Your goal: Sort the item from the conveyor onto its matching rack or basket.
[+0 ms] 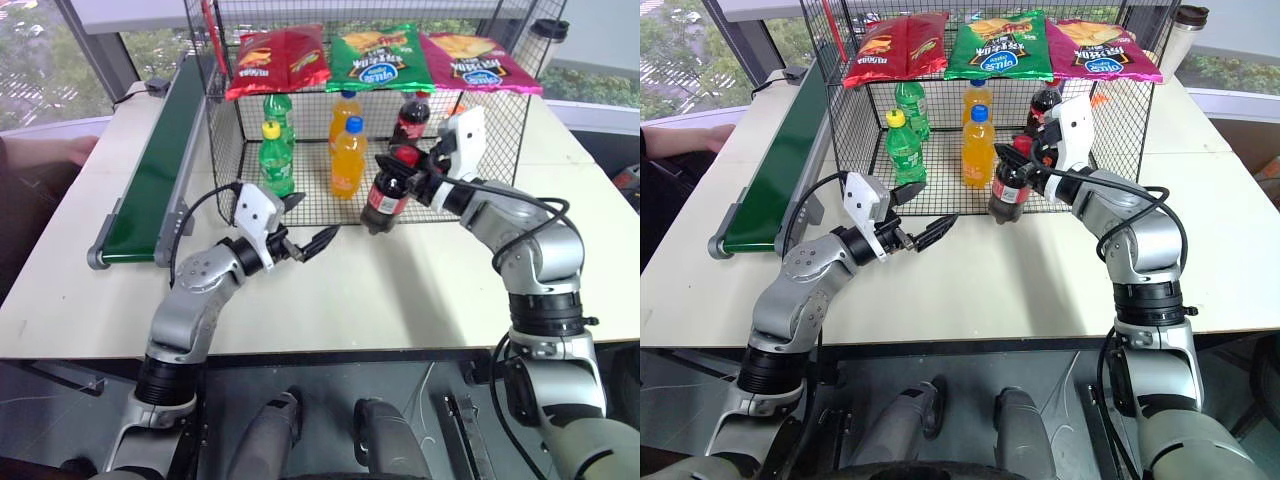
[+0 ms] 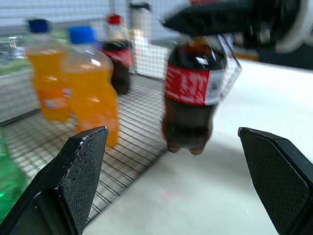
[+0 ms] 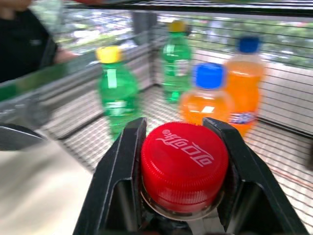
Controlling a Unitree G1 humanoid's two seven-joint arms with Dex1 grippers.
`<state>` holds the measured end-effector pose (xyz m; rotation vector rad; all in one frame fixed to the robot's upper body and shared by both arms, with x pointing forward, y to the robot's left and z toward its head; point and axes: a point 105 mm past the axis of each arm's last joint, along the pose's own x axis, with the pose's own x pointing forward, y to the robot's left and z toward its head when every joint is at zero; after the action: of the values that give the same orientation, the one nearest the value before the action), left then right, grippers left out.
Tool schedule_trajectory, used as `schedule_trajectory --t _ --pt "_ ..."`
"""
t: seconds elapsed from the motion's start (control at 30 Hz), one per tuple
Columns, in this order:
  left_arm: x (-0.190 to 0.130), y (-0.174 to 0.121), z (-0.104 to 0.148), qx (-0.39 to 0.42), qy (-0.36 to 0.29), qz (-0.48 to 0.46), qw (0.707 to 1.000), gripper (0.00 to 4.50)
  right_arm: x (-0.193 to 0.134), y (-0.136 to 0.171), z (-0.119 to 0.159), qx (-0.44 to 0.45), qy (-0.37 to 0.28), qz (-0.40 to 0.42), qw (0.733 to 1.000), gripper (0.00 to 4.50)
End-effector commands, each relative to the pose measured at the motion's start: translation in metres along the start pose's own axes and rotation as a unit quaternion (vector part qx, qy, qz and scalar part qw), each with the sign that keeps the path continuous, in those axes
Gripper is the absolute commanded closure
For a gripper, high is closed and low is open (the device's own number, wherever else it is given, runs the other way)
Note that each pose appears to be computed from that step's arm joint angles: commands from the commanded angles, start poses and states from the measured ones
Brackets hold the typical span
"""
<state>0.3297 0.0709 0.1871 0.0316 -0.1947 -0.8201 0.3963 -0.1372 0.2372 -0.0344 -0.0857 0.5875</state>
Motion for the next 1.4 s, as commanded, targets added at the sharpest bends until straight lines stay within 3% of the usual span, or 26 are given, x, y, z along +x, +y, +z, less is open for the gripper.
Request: schedule_trajectory --t 0.03,0.33,0.83,1.03,1.07,1.4 --pt "0.005 -0.007 0.022 0.002 -0.046 0.008 0.999 0.05 0.002 -0.033 0.04 -0.03 -0.072 -0.091 0.993 3.28" --pt "0.011 -0.012 0.013 -0.008 -0.042 0.014 0.999 0.05 0.011 -0.066 0.04 -0.033 -0.09 -0.18 0.979 3.28" --pt "0.014 -0.014 0.009 -0.007 -0.043 0.017 0.999 0.05 0.03 -0.077 0.013 -0.037 -0.075 -0.191 0.978 3.28" --pt "0.013 -0.013 0.008 -0.006 -0.043 0.021 0.999 0.0 0.029 -0.079 0.005 -0.035 -0.067 -0.188 0.979 0.36" --pt "0.012 -0.012 0.008 -0.006 -0.042 0.022 0.999 0.0 0.029 -0.079 0.005 -0.036 -0.065 -0.188 0.979 0.06" --pt "0.012 -0.011 0.005 -0.005 -0.038 0.023 0.999 0.0 0.017 -0.077 0.016 -0.048 -0.073 -0.172 0.981 0.06"
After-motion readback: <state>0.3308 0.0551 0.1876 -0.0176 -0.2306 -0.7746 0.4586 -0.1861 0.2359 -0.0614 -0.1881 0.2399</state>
